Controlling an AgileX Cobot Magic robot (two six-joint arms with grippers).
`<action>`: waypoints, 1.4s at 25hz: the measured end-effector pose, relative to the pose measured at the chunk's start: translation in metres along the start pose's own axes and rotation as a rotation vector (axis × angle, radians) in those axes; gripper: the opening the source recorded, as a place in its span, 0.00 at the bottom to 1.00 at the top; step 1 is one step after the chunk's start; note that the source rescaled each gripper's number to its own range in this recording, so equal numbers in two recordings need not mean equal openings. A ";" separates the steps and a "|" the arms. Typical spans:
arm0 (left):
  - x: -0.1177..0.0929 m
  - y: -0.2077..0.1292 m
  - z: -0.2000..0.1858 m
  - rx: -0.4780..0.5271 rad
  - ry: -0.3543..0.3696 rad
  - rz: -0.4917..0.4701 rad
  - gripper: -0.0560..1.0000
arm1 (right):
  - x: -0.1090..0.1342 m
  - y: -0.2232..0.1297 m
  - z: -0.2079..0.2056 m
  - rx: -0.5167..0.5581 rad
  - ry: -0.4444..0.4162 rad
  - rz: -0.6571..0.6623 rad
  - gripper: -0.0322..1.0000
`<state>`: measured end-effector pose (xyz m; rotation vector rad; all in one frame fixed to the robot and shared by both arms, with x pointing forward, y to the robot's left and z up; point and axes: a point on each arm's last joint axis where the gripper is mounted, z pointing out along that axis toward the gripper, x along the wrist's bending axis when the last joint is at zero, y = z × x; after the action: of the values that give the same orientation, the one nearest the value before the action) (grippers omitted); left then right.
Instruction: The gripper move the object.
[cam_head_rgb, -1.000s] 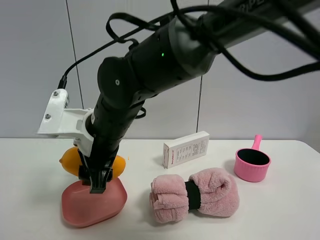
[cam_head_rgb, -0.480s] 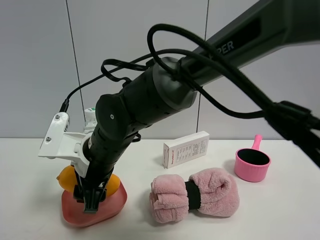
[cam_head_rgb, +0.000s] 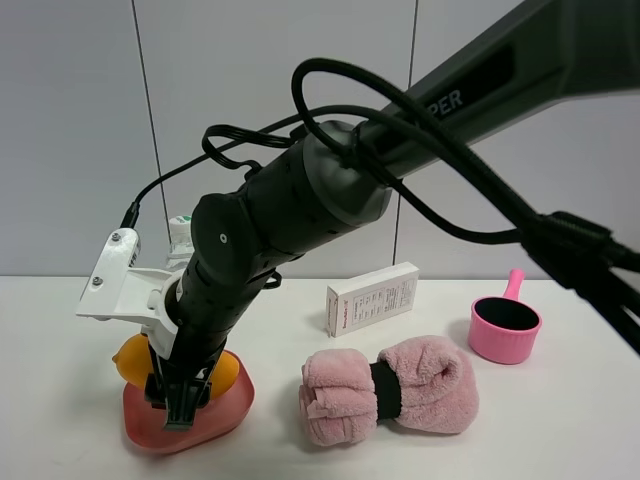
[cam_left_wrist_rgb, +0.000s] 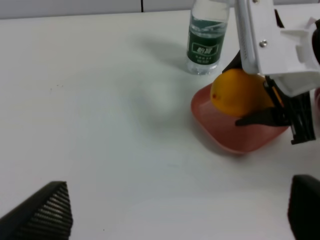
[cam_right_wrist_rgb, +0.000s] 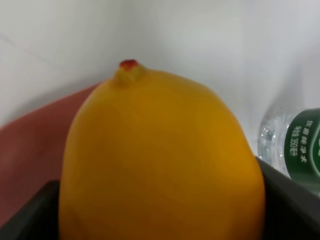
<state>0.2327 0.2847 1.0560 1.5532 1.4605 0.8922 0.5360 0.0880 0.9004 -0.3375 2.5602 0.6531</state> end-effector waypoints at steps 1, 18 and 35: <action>0.000 0.000 0.000 0.000 0.000 0.000 1.00 | 0.000 0.000 0.000 0.000 0.000 0.000 0.10; 0.000 0.000 0.000 0.000 0.000 0.000 1.00 | -0.008 0.009 -0.019 -0.025 0.003 0.077 0.43; 0.000 0.000 0.000 0.000 0.000 0.000 1.00 | -0.070 0.071 -0.353 -0.442 -0.526 0.194 0.78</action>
<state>0.2327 0.2847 1.0560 1.5532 1.4605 0.8922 0.4364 -0.0208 1.2362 -0.0415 1.9464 1.2060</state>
